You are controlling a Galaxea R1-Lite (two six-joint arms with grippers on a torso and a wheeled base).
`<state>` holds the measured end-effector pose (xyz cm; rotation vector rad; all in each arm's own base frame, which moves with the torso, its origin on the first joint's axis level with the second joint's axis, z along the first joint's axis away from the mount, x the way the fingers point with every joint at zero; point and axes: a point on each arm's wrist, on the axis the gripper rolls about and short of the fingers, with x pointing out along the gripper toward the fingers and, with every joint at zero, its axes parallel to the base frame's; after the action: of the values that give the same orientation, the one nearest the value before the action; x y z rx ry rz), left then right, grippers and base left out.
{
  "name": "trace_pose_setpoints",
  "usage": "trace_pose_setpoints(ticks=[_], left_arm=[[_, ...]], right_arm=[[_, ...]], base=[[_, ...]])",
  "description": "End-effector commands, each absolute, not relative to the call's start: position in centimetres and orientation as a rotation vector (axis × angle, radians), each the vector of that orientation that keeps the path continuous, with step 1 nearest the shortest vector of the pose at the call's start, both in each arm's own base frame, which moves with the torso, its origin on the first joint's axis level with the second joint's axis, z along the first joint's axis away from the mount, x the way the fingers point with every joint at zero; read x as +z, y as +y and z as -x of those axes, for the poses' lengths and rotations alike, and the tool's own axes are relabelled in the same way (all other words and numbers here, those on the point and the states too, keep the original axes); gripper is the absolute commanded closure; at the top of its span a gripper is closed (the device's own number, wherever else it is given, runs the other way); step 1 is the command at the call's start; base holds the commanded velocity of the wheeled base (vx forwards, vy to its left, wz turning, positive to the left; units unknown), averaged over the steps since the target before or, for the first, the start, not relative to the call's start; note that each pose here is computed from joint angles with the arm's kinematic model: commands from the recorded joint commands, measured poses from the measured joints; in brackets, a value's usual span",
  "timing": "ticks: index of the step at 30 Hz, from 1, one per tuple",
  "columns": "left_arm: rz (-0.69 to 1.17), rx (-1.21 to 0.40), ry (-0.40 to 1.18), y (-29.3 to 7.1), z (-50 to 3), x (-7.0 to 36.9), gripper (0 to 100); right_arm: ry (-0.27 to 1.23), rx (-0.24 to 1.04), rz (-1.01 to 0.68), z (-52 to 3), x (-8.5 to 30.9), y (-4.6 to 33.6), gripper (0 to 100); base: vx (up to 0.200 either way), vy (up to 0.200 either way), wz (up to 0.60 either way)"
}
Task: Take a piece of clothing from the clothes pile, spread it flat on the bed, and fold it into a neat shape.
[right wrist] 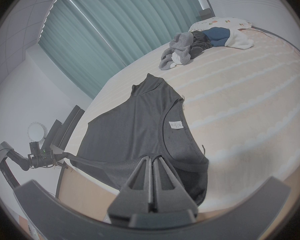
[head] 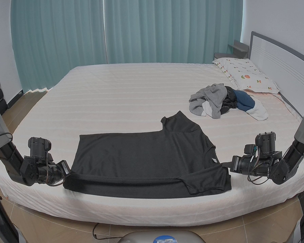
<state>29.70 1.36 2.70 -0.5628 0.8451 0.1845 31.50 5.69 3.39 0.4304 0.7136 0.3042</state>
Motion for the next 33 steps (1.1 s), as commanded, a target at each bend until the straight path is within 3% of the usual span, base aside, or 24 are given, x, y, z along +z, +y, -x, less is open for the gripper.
trace_pose_setpoints(ticks=[1, 18, 19, 20, 21, 33], left_arm=[[0.569, 0.198, 0.882, 1.4, -31.1, 1.1, 100], [0.597, 0.214, 0.909, 1.5, -33.2, -0.1, 100], [0.598, 0.215, 0.909, 1.5, -33.3, -0.2, 0], [0.598, 0.215, 0.909, 1.5, -33.3, -0.2, 0], [0.598, 0.216, 0.915, 1.5, -33.3, -0.3, 0], [0.665, 0.236, 0.886, 1.7, -33.6, 0.3, 0]], right_arm=[[0.737, 0.298, -0.432, -32.8, 1.9, 5.9, 100], [0.741, 0.251, -0.441, -35.0, 0.0, 5.7, 100], [0.743, 0.252, -0.440, -35.0, -0.1, 5.8, 100], [0.743, 0.252, -0.440, -35.0, -0.1, 5.8, 100], [0.746, 0.252, -0.442, -35.0, -0.2, 5.8, 0], [0.692, 0.228, -0.575, -34.6, 2.9, 5.9, 0]], base=[[0.000, 0.000, 0.00], [0.000, 0.000, 0.00], [0.000, 0.000, 0.00], [0.000, 0.000, 0.00], [0.000, 0.000, 0.00], [0.000, 0.000, 0.00]])
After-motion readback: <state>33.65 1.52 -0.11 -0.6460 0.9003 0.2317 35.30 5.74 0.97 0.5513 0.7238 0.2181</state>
